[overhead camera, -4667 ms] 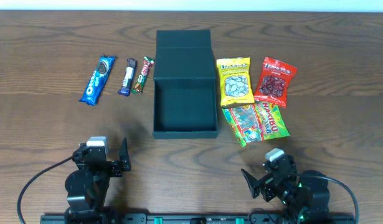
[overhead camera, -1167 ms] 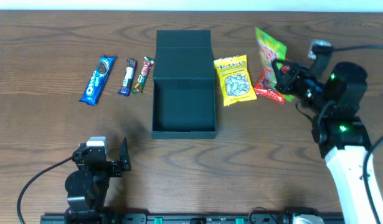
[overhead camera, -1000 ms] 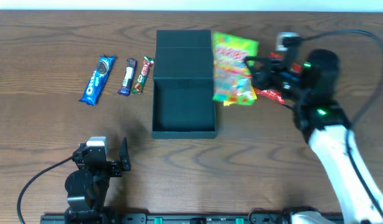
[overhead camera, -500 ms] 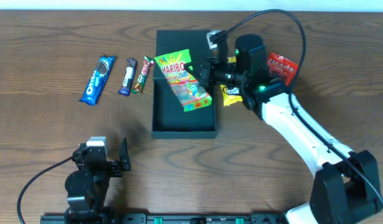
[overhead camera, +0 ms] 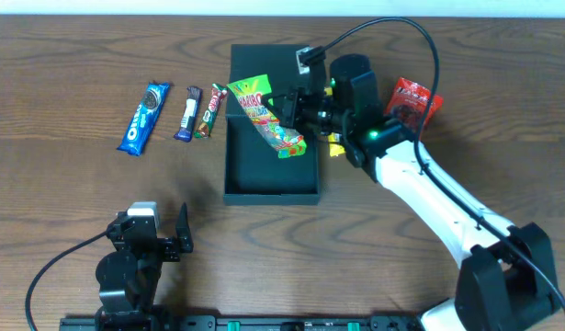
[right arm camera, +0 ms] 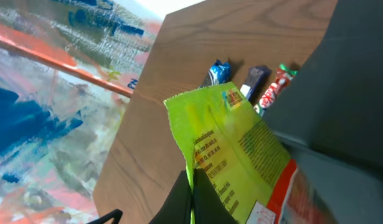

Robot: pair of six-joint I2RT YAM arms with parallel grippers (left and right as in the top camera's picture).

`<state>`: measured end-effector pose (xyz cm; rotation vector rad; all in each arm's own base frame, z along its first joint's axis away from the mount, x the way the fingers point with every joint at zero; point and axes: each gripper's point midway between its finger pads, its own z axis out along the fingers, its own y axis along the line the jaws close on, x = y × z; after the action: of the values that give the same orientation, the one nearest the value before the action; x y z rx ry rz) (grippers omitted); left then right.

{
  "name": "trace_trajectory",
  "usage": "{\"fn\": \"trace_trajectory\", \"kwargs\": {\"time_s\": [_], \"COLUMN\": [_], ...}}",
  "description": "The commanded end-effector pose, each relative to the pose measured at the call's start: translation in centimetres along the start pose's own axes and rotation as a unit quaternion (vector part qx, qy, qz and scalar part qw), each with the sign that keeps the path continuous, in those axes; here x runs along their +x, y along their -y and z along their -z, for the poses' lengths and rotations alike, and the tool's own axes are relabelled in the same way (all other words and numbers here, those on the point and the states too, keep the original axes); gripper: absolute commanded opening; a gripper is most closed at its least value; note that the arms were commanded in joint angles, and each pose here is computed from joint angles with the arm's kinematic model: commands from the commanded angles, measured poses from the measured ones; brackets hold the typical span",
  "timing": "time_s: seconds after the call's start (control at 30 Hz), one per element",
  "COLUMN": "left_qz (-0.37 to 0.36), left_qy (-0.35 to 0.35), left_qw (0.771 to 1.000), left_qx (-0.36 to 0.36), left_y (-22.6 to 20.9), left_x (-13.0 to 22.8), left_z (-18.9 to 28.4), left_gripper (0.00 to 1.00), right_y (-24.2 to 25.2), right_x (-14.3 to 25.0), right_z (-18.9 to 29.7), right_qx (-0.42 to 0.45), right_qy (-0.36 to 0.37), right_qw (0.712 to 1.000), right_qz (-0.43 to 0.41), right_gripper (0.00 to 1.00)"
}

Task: Pack container
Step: 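Carry the Haribo bag over the box and lower it inside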

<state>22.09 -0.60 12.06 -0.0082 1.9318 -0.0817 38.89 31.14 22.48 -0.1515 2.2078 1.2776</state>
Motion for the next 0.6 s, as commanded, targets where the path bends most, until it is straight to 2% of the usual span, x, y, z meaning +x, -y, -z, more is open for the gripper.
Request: {"fn": "trace_trajectory", "kwargs": {"time_s": [0.0, 0.27, 0.4, 0.43, 0.5, 0.53, 0.57], "left_qz": [0.006, 0.006, 0.006, 0.006, 0.006, 0.006, 0.006], "left_qy": [-0.009, -0.009, -0.009, -0.009, -0.009, -0.009, -0.009], "left_qw": [1.0, 1.0, 1.0, 1.0, 1.0, 1.0, 1.0], "left_qx": [-0.003, -0.003, -0.003, -0.003, -0.003, -0.003, -0.003], "left_y": [-0.1, -0.1, -0.1, -0.1, -0.1, -0.1, -0.1], "left_x": [0.9, 0.9, 0.9, 0.9, 0.9, 0.9, 0.9], "left_z": [-0.3, -0.3, -0.3, -0.3, -0.3, -0.3, -0.3], "left_gripper": [0.95, 0.95, 0.95, 0.95, 0.95, 0.95, 0.95], "right_y": [-2.2, -3.5, 0.2, 1.1, 2.1, 2.3, 2.5], "right_x": [-0.6, 1.0, 3.0, 3.8, 4.6, 4.8, 4.6], "right_z": [-0.2, -1.1, -0.9, -0.8, -0.8, -0.8, -0.7], "right_qx": [-0.004, -0.009, 0.075, 0.096, 0.112, 0.116, 0.118], "right_qy": [0.02, 0.003, -0.02, -0.031, -0.044, -0.047, -0.044], "right_qw": [1.0, 0.999, 0.991, 0.987, 0.983, 0.983, 0.982], "right_qz": [-0.001, -0.037, -0.109, -0.125, -0.136, -0.137, -0.138], "right_gripper": [0.02, 0.02, 0.03, 0.23, 0.87, 0.99, 0.99]}}
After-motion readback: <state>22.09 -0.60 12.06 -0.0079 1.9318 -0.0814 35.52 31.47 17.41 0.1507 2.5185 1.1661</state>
